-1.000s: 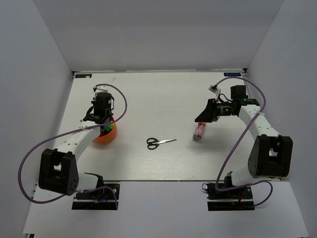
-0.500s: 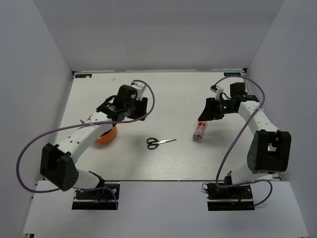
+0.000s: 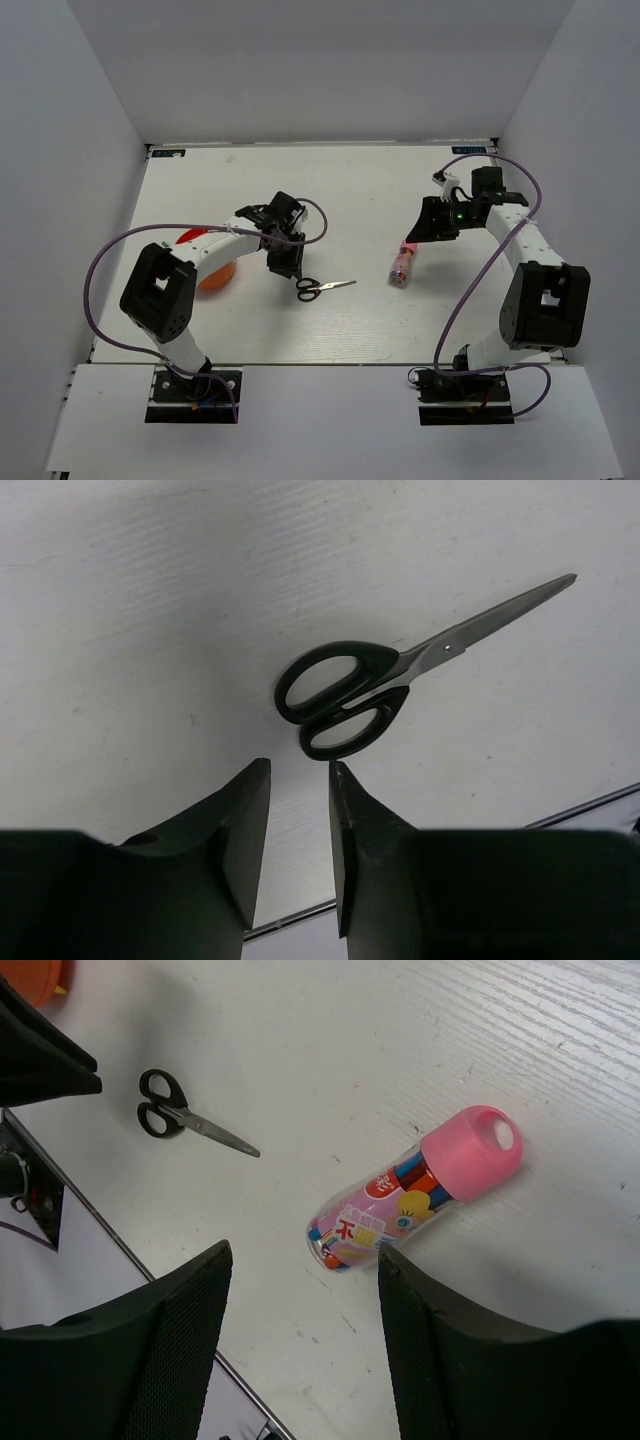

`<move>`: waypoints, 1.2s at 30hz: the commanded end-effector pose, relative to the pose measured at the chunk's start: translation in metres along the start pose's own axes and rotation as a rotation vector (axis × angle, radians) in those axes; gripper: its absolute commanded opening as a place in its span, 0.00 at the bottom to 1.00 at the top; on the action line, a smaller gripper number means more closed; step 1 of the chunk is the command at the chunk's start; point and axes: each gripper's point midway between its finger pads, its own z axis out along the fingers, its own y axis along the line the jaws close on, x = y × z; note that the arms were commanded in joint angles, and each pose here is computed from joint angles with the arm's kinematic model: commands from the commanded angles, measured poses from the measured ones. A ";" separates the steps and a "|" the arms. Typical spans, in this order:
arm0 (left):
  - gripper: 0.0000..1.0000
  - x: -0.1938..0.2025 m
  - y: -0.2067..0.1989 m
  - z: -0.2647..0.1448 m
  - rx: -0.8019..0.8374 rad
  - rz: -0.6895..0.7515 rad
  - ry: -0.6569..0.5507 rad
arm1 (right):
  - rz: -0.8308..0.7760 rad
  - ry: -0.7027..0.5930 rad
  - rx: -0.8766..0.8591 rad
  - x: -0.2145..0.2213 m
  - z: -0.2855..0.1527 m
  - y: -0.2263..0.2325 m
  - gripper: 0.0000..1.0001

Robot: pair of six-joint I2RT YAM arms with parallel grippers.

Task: Sort the stationery into containers
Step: Pick up the scissors from the center of the board.

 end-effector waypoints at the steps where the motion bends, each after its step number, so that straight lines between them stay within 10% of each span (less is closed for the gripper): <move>1: 0.41 0.000 -0.016 -0.001 0.066 -0.040 0.001 | -0.012 -0.033 -0.022 -0.010 -0.007 0.008 0.63; 36: 0.36 -0.011 0.002 0.038 -0.067 -0.083 0.023 | 0.006 -0.054 -0.070 -0.013 -0.012 0.013 0.63</move>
